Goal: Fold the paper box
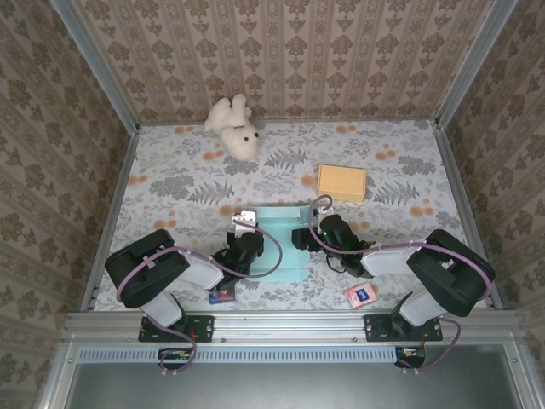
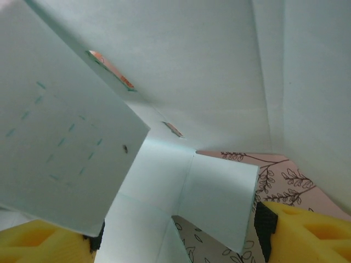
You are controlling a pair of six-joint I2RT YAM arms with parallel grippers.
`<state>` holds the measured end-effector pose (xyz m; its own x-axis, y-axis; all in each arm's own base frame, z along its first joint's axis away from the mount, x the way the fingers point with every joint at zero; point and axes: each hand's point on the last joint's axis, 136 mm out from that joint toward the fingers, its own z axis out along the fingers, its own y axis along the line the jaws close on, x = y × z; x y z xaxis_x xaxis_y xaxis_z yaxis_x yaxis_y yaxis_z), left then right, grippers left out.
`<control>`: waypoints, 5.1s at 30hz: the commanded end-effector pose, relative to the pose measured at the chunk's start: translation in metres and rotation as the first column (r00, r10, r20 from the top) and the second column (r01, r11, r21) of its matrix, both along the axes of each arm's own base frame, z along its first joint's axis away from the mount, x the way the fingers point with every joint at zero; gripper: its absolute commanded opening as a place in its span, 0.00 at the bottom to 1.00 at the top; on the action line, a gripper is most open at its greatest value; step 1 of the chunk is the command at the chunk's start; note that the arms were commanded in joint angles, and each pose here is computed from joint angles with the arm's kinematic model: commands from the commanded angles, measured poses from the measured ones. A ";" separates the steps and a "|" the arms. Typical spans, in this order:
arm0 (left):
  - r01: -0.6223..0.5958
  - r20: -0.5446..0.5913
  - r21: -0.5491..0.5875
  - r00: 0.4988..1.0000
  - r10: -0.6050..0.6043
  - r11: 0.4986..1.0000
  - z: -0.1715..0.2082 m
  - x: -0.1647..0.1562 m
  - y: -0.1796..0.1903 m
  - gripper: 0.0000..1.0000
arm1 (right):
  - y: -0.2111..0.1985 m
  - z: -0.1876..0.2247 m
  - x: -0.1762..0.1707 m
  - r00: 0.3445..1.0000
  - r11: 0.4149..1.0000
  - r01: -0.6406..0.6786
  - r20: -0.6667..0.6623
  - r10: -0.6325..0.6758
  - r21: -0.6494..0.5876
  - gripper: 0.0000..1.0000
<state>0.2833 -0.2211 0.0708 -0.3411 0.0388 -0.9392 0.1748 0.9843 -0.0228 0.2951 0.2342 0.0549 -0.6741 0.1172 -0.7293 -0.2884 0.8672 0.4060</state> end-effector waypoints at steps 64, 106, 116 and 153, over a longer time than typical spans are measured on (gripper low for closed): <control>-0.005 0.030 -0.015 1.000 0.006 1.000 0.016 -0.002 0.007 0.00 | -0.067 0.089 -0.029 0.969 0.934 0.137 0.240 -0.058 -0.330 0.72; 0.019 0.019 -0.029 1.000 -0.019 0.999 0.016 -0.005 0.005 0.00 | -0.021 0.062 -0.009 0.979 0.990 -0.093 0.173 0.111 -0.108 0.66; 0.020 0.020 -0.021 1.000 -0.020 1.000 0.017 -0.004 0.004 0.00 | 0.005 0.057 -0.010 0.965 0.977 -0.189 0.164 0.204 -0.102 0.59; 0.056 -0.020 -0.001 0.998 -0.056 0.998 -0.004 -0.008 -0.010 0.00 | 0.047 0.057 0.022 0.915 0.972 -0.086 0.368 0.164 -0.220 0.33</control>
<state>0.2778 -0.2096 0.0638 -0.3600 0.0723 -0.9302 0.1737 0.9848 0.0093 0.3016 0.2641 0.0768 -0.4540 -0.1882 -0.8709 -0.4928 0.8674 0.0695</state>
